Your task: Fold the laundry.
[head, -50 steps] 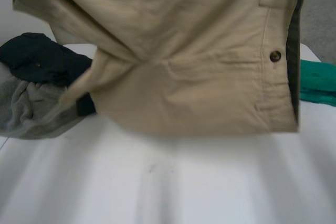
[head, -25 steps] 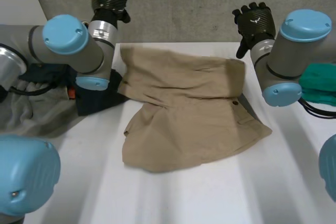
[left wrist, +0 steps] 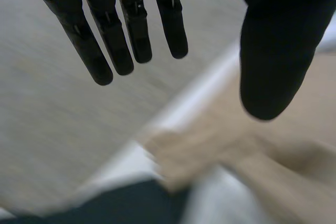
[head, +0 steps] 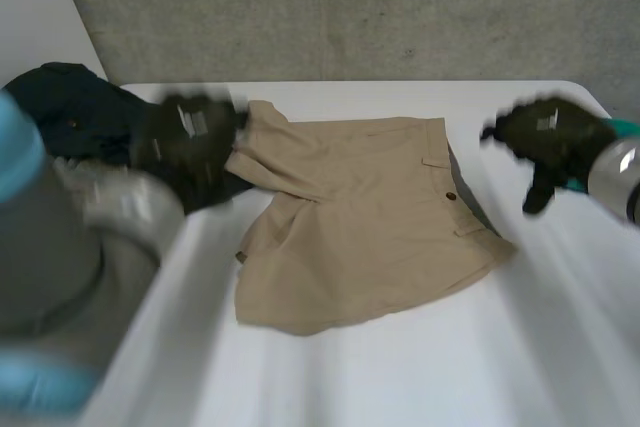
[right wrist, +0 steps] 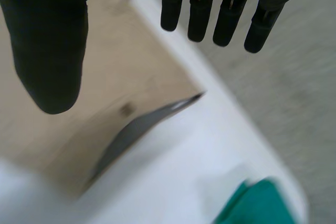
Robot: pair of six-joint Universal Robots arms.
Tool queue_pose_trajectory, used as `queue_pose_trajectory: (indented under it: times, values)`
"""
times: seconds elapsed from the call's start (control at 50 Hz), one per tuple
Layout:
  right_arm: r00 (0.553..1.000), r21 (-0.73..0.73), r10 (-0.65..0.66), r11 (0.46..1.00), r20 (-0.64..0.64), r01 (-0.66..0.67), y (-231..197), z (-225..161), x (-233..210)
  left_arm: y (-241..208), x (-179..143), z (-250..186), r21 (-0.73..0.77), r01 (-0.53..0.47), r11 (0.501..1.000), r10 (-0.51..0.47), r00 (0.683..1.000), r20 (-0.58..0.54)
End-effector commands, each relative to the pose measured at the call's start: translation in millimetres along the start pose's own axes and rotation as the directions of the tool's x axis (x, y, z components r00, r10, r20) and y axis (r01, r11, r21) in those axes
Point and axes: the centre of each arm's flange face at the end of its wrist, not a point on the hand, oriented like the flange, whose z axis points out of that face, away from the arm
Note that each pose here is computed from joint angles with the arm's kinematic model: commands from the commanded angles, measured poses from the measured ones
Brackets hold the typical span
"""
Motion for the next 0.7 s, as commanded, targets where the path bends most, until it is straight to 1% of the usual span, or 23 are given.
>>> queue_pose_trajectory:
  times: [0.02, 0.1, 0.14, 0.22, 0.32, 0.5, 0.7]
  values:
    - [0.992, -0.046, -0.046, 0.998, 0.115, 0.052, 52, -1, -28, 63, 45, -56, -0.24, -0.025, 0.971, -0.027, 0.977, -0.212]
    - [0.991, 0.009, -0.053, 0.999, 0.124, 0.052, 66, 6, -33, 85, 53, -52, -0.298, 0.032, 0.954, -0.101, 0.97, -0.22]
    - [0.989, 0.022, -0.038, 0.999, 0.142, 0.035, 77, 15, -38, 98, 55, -43, -0.325, 0.059, 0.944, -0.131, 0.97, -0.205]
    - [0.987, 0.017, -0.027, 1.0, 0.158, 0.025, 91, 27, -44, 105, 47, -27, -0.303, 0.097, 0.948, -0.147, 0.978, -0.148]
    - [0.987, 0.033, -0.046, 0.999, 0.153, 0.042, 98, 38, -46, 106, 37, -12, -0.253, 0.12, 0.96, -0.149, 0.984, -0.098]
    - [0.987, 0.038, -0.05, 0.998, 0.151, 0.045, 108, 52, -49, 111, 39, -4, -0.251, 0.115, 0.961, -0.144, 0.985, -0.099]
    - [0.989, 0.025, -0.044, 0.999, 0.138, 0.041, 110, 53, -48, 109, 45, 14, -0.164, 0.122, 0.979, -0.138, 0.986, -0.091]
